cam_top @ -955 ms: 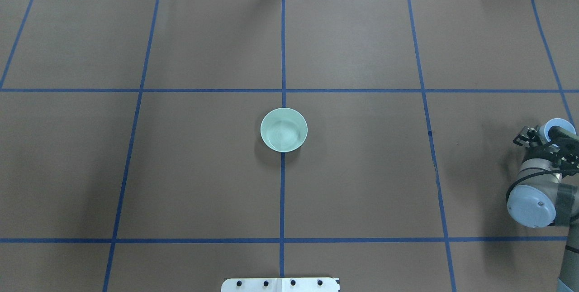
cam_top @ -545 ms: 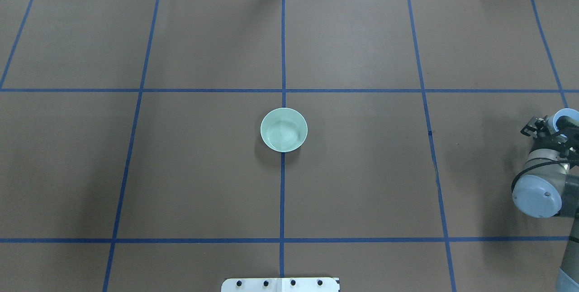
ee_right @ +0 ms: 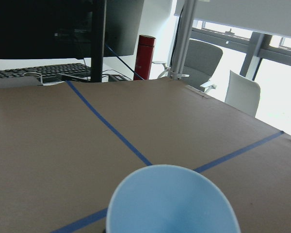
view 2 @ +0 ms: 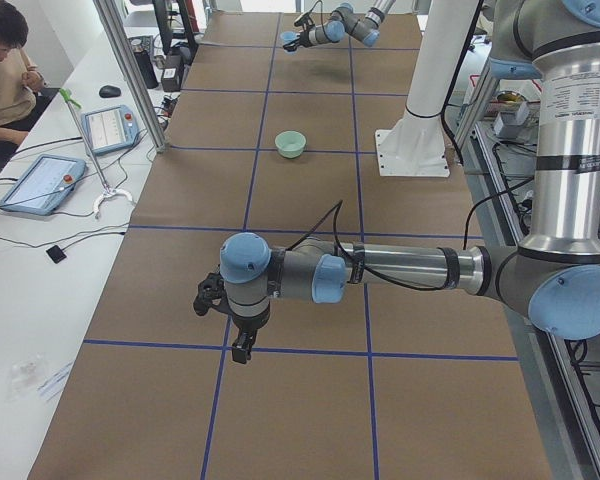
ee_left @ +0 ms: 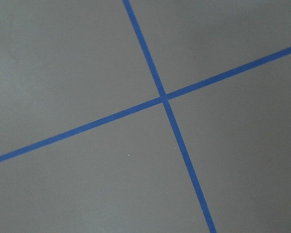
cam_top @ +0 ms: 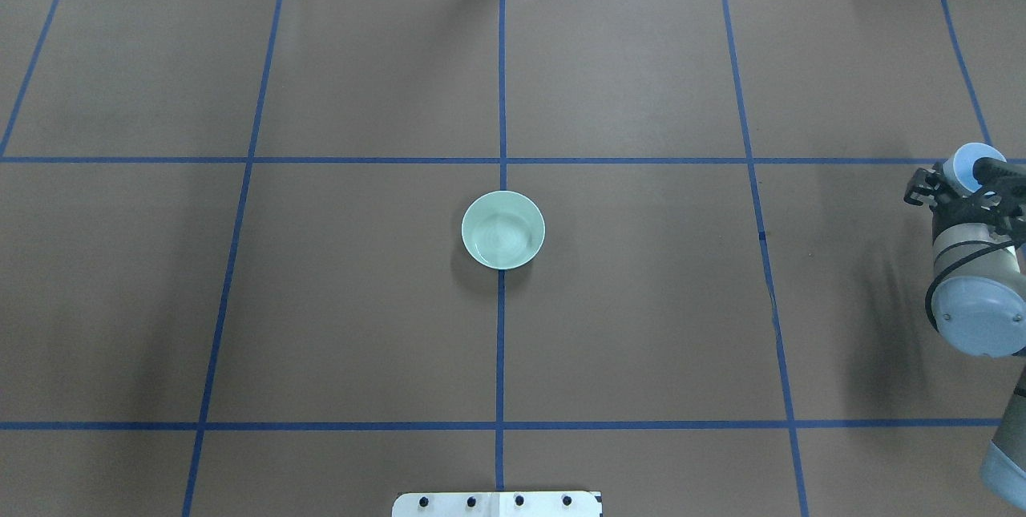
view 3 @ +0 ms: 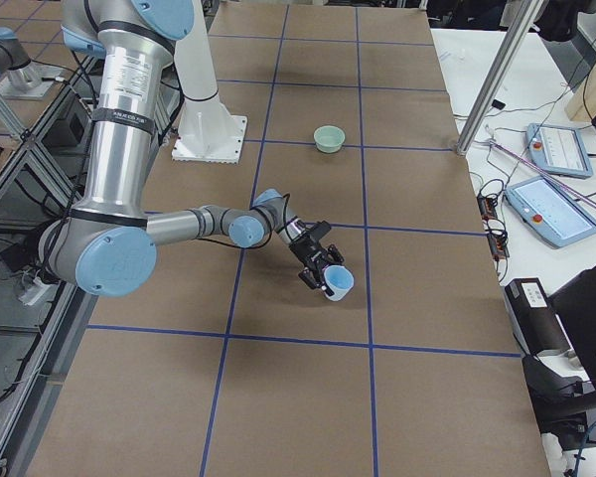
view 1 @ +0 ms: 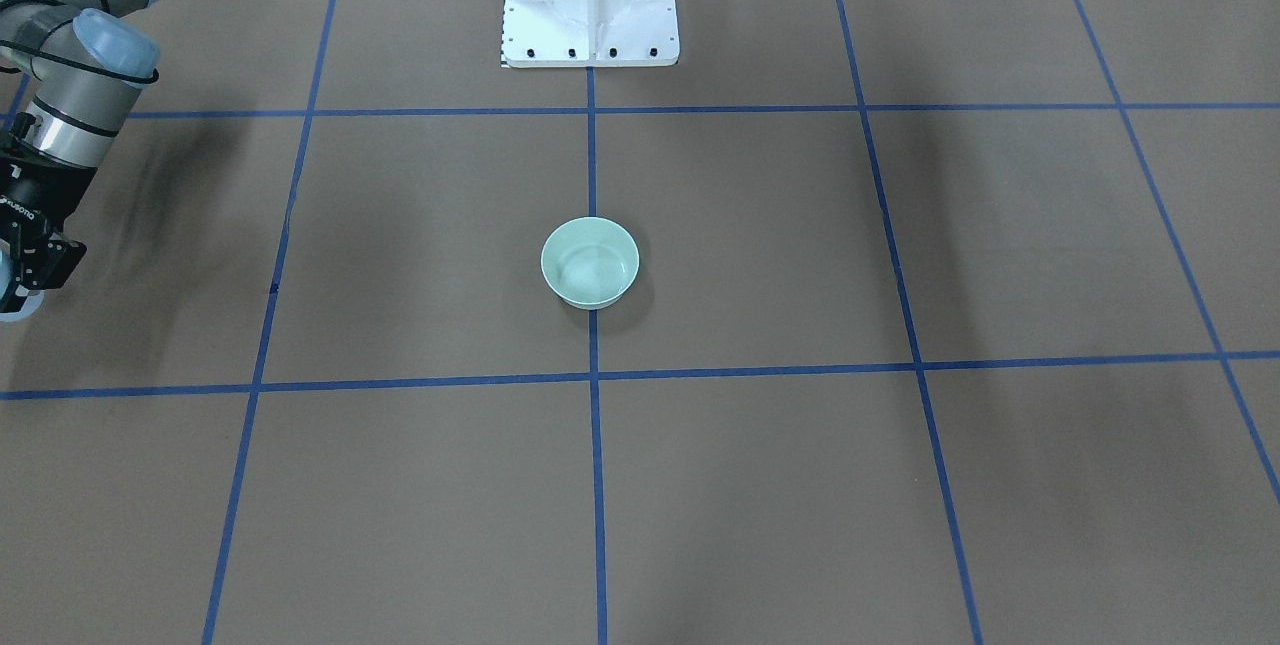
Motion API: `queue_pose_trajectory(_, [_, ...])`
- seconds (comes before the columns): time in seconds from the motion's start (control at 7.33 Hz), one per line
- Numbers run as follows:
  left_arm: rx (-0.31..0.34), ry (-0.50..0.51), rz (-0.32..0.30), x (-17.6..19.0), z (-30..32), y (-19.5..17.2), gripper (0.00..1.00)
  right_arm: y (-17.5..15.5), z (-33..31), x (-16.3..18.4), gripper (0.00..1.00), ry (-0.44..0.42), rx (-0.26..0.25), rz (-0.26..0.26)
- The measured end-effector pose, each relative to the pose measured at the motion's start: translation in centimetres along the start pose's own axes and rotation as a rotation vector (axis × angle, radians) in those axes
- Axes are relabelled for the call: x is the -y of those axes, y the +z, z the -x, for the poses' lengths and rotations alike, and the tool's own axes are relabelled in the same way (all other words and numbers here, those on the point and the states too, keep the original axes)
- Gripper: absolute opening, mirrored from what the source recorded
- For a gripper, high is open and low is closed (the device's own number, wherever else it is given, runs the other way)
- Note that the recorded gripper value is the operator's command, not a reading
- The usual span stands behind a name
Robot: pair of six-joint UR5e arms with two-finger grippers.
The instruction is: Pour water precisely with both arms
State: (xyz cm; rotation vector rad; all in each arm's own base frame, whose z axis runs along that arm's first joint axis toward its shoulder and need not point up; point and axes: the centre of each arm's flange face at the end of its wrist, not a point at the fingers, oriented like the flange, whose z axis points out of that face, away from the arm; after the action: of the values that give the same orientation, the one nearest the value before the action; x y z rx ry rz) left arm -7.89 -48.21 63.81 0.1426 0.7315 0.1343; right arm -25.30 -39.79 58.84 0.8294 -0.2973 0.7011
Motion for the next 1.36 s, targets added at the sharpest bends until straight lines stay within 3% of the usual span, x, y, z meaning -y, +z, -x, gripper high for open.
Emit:
queue_pose_trajectory(0.55, [0.001, -0.035, -0.016, -0.1, -0.3, -0.7, 1.0, -3.7, 3.2, 3.3, 0.0, -0.181, 0.348, -0.047])
queue_pose_trajectory(0.82, [0.001, -0.031, -0.02, 0.0, -0.5, -0.9, 1.0, -5.9, 6.5, 3.8, 0.0, -0.285, 0.535, -0.022])
queue_pose_trajectory(1.23, [-0.01, -0.031, -0.023, 0.0, -0.6, -1.0, 1.0, -9.1, 12.9, 3.9, 0.0, -0.535, 0.792, -0.006])
queue_pose_trajectory(1.36, [-0.02, -0.032, -0.024, 0.0, -0.7, -1.0, 1.0, -10.5, 15.5, 3.9, 0.0, -0.585, 0.897, 0.022])
